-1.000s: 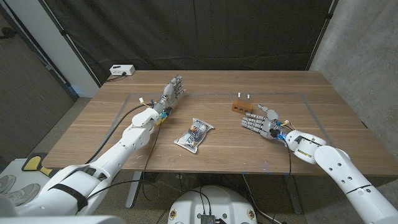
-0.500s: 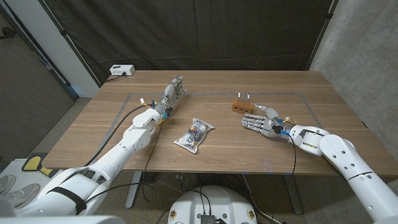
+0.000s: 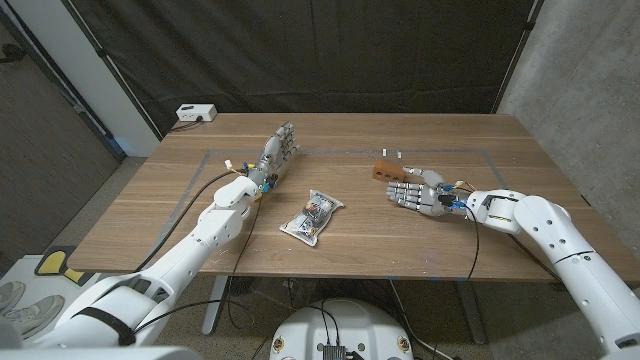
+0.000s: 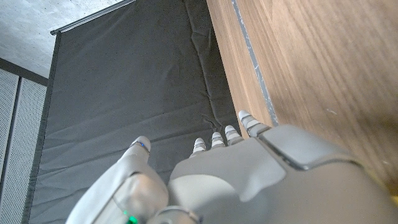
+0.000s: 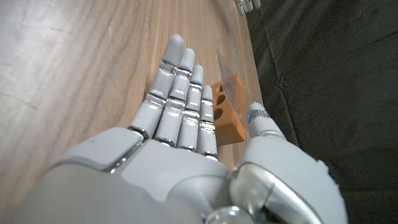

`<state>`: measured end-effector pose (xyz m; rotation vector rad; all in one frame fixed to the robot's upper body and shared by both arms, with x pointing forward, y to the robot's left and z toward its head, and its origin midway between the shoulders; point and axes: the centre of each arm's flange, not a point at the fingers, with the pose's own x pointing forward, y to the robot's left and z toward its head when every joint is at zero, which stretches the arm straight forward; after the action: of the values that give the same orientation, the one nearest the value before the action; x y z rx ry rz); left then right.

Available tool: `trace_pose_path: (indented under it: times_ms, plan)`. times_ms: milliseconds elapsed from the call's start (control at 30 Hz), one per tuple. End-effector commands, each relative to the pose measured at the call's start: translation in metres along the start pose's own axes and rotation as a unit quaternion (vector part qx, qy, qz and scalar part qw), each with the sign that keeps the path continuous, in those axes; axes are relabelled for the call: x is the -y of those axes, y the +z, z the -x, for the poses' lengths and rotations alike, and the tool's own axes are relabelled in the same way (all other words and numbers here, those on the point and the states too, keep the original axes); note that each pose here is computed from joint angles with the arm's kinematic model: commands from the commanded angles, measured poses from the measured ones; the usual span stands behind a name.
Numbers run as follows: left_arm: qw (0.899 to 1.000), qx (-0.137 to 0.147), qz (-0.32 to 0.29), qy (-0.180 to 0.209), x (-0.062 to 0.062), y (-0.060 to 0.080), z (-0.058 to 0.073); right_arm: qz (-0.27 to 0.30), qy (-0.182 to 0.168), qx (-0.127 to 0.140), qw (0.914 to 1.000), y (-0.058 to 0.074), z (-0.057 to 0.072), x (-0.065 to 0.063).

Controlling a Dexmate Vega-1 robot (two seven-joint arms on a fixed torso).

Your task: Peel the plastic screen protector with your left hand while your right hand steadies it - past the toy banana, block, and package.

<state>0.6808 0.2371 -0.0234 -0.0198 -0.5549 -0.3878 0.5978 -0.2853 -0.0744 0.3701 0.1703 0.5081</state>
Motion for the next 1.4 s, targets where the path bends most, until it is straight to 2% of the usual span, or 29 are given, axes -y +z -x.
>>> trace_pose_path:
  times_ms: [33, 333, 500, 633, 767, 967, 1267, 1400]
  plan:
    - [1.000, 0.000, 0.005, 0.010, 0.001, -0.002, 0.005, 0.011, 0.026, -0.039, 0.9988, 0.018, -0.014, -0.001]
    - [1.000, -0.004, 0.008, 0.019, -0.001, -0.005, 0.008, 0.012, 0.062, -0.055, 0.9965, 0.026, -0.027, -0.006]
    - [1.000, -0.008, 0.013, 0.021, -0.003, -0.009, 0.009, 0.006, 0.071, -0.046, 0.9964, 0.030, -0.033, -0.012]
    - [1.000, -0.009, 0.015, 0.023, -0.004, -0.010, 0.009, 0.006, 0.066, -0.025, 0.9975, 0.034, -0.035, -0.017]
    - [1.000, -0.011, 0.015, 0.023, -0.005, -0.010, 0.007, 0.030, 0.058, -0.017, 0.9978, 0.042, -0.033, -0.021]
    - [1.000, -0.015, 0.013, 0.016, -0.005, -0.010, 0.002, 0.070, 0.088, 0.011, 0.9936, 0.051, -0.033, -0.032]
    - [1.000, -0.008, 0.003, -0.004, -0.002, -0.001, -0.009, 0.132, 0.136, 0.071, 0.9793, 0.061, -0.033, -0.056]
    - [1.000, -0.006, -0.006, -0.014, 0.000, 0.004, -0.015, 0.161, 0.138, 0.090, 0.9730, 0.064, -0.031, -0.065]
